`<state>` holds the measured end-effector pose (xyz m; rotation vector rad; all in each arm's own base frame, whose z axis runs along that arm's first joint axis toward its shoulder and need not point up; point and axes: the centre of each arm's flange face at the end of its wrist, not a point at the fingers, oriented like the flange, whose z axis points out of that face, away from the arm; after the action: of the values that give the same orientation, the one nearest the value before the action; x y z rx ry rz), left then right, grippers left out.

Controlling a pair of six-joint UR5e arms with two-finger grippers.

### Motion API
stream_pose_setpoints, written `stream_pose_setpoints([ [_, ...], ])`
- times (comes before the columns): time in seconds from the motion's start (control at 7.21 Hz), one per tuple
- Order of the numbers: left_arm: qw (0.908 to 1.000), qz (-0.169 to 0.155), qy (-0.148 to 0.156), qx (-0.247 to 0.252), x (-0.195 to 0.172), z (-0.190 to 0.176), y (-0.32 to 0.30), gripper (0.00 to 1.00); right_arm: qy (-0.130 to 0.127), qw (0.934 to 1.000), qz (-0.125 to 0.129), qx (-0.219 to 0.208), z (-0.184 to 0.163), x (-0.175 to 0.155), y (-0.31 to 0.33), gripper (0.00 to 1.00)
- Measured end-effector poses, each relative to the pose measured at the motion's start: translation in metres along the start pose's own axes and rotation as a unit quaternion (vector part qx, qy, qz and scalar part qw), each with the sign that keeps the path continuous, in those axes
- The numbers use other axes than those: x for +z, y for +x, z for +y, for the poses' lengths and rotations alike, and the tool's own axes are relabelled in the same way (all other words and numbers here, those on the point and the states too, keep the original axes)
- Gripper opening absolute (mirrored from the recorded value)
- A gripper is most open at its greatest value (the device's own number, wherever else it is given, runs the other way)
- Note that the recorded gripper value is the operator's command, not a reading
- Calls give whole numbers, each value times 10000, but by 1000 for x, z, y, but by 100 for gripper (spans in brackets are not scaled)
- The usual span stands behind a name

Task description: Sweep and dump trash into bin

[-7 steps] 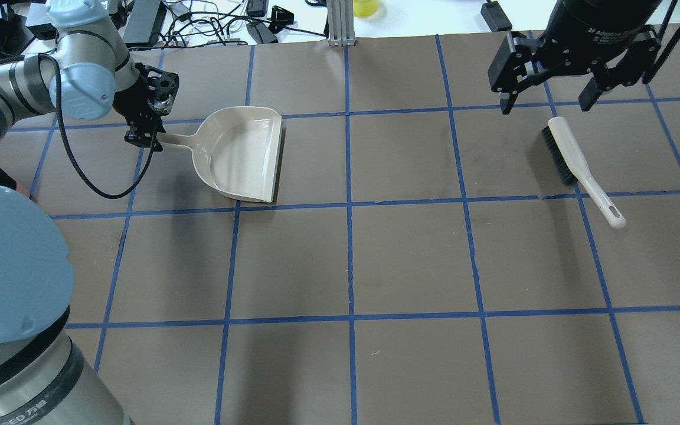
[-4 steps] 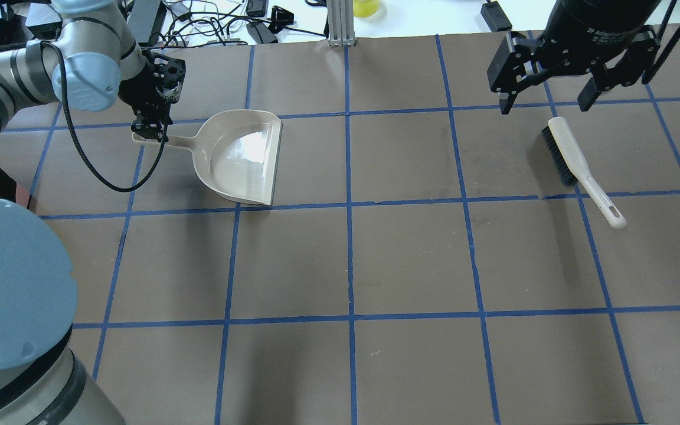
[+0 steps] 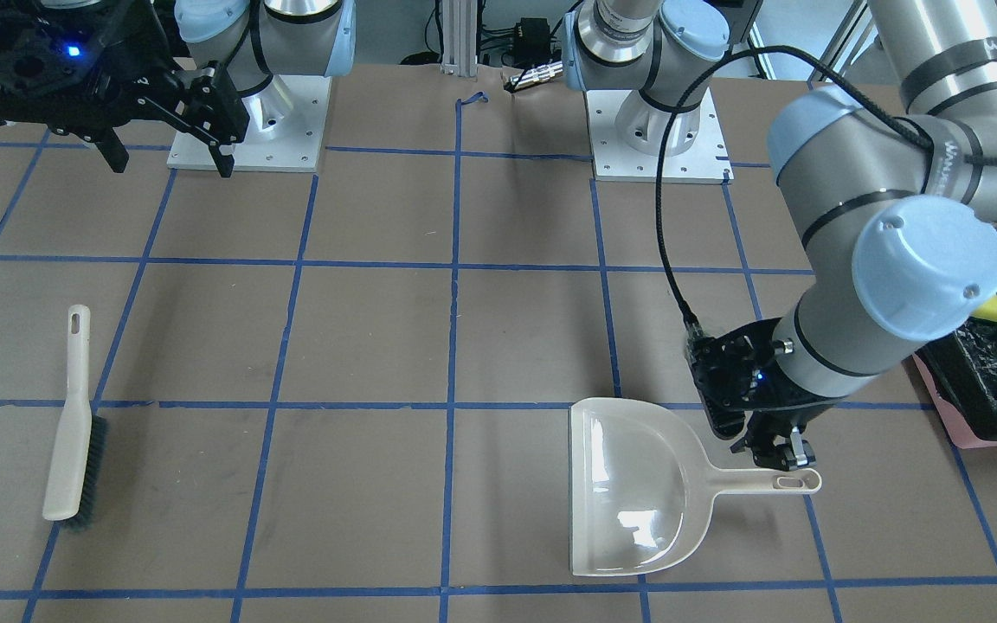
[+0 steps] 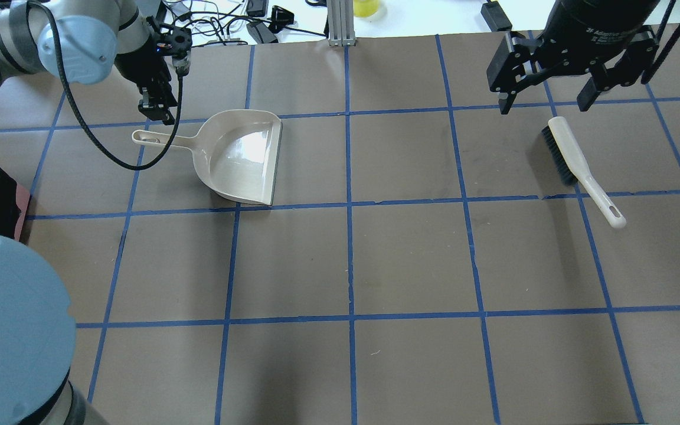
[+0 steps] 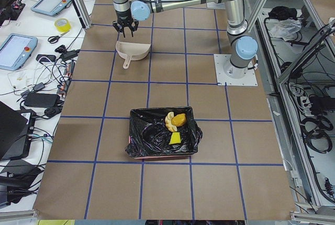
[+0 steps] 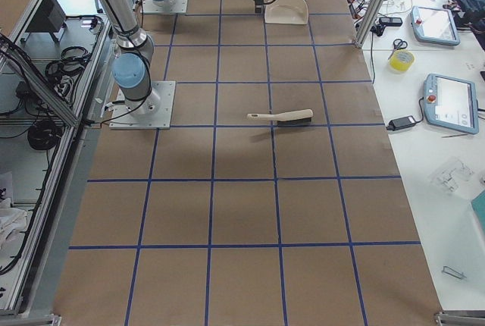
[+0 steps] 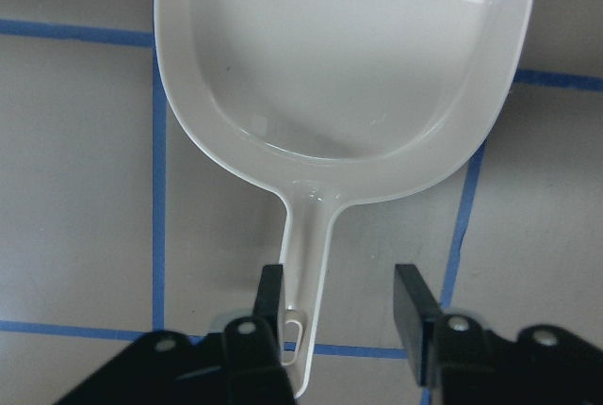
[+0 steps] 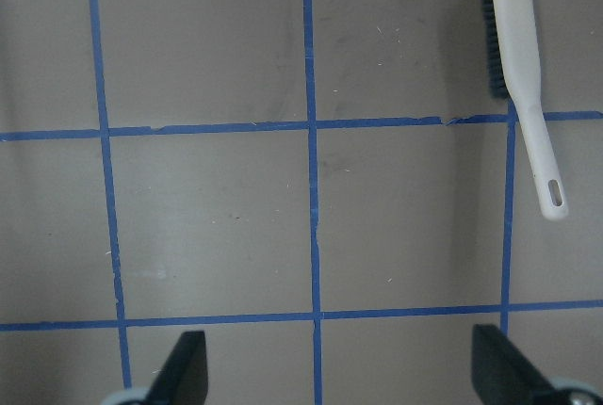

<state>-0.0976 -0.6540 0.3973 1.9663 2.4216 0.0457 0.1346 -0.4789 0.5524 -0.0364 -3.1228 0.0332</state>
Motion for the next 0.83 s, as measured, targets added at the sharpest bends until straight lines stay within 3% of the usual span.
stream_pose_setpoints([
  [0.28,9963,-72,27,-852,-48,-23,46,71,-2,10000,3,-2,0,0,0,100],
  [0.42,9895,-51,26,-1447,-67,-30,69,78,-3,10000,0,-4,0,1,0,100],
  [0.55,9785,-5,27,-2064,-77,-31,89,96,-14,10000,-7,-3,-1,2,0,100],
  [0.83,9458,130,305,-3230,-93,-32,119,100,-35,10000,-43,5,-1,3,-1,100],
])
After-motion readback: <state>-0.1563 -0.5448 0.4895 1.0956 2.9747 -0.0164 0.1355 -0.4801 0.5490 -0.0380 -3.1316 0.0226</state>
